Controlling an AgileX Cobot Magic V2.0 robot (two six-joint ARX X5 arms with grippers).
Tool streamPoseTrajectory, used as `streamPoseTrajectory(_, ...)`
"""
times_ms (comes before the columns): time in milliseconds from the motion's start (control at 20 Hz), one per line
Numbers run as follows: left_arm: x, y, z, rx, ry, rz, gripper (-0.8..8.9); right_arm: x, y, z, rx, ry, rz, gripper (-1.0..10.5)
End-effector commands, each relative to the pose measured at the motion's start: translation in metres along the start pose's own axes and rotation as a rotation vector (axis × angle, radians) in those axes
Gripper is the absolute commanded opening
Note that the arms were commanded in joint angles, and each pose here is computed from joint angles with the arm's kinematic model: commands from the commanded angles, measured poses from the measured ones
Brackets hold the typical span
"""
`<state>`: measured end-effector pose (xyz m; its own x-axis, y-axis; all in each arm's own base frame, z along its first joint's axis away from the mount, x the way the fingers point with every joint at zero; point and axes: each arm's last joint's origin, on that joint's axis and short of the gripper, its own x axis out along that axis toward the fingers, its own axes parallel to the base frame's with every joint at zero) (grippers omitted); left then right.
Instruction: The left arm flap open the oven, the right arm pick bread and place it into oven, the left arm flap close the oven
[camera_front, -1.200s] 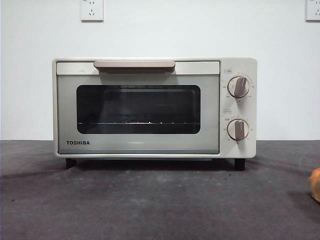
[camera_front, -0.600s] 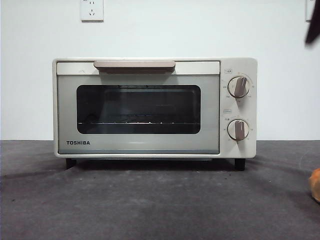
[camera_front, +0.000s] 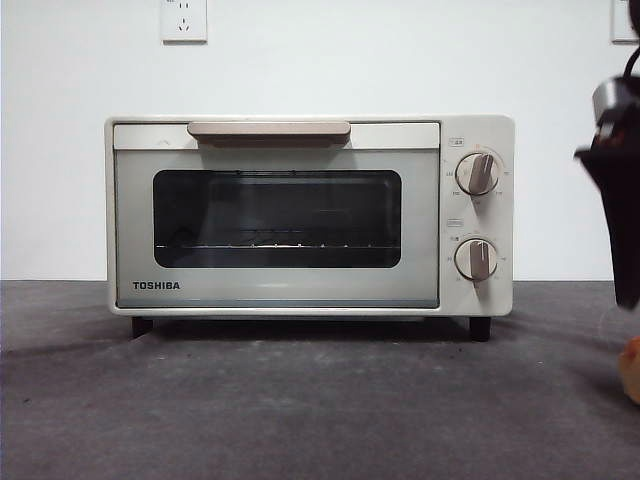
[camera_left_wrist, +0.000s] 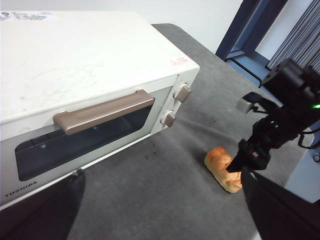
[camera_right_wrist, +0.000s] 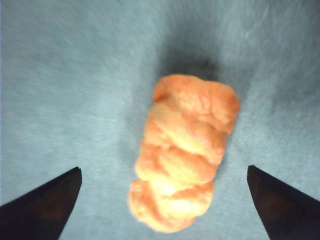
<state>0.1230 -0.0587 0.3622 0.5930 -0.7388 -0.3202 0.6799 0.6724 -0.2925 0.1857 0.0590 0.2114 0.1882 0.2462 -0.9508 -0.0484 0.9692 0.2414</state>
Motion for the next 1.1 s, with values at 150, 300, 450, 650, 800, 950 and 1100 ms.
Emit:
streamPoseTrajectory(150,-0.002,-0.003,0.005,0.012,-0.013,-0.008,5.00,0.021,0.002,0.009,0.012,0.054,-0.035,5.3)
streamPoseTrajectory(300,-0.002,-0.003,0.005,0.012,-0.013,-0.008,4.99,0.032,0.001,0.013,0.016,0.080,-0.043,5.0)
streamPoseTrajectory(450,-0.002,-0.003,0.006,0.013,-0.015,-0.008,5.00,0.042,0.000,0.016,0.007,0.110,-0.056,4.4)
streamPoseTrajectory(650,-0.002,-0.003,0.006,0.013,-0.015,-0.008,5.00,0.054,-0.001,0.020,0.006,0.134,-0.063,3.2)
streamPoseTrajectory(800,-0.002,-0.003,0.006,0.013,-0.015,-0.008,5.00,0.053,-0.001,0.020,0.007,0.129,-0.065,1.8)
streamPoseTrajectory(950,-0.002,-0.003,0.005,0.012,-0.013,-0.008,5.00,0.046,-0.001,0.017,0.008,0.130,-0.061,1.7)
streamPoseTrajectory(1100,-0.002,-0.003,0.005,0.011,-0.013,-0.002,4.96,0.026,0.001,0.010,-0.001,0.080,-0.046,1.6)
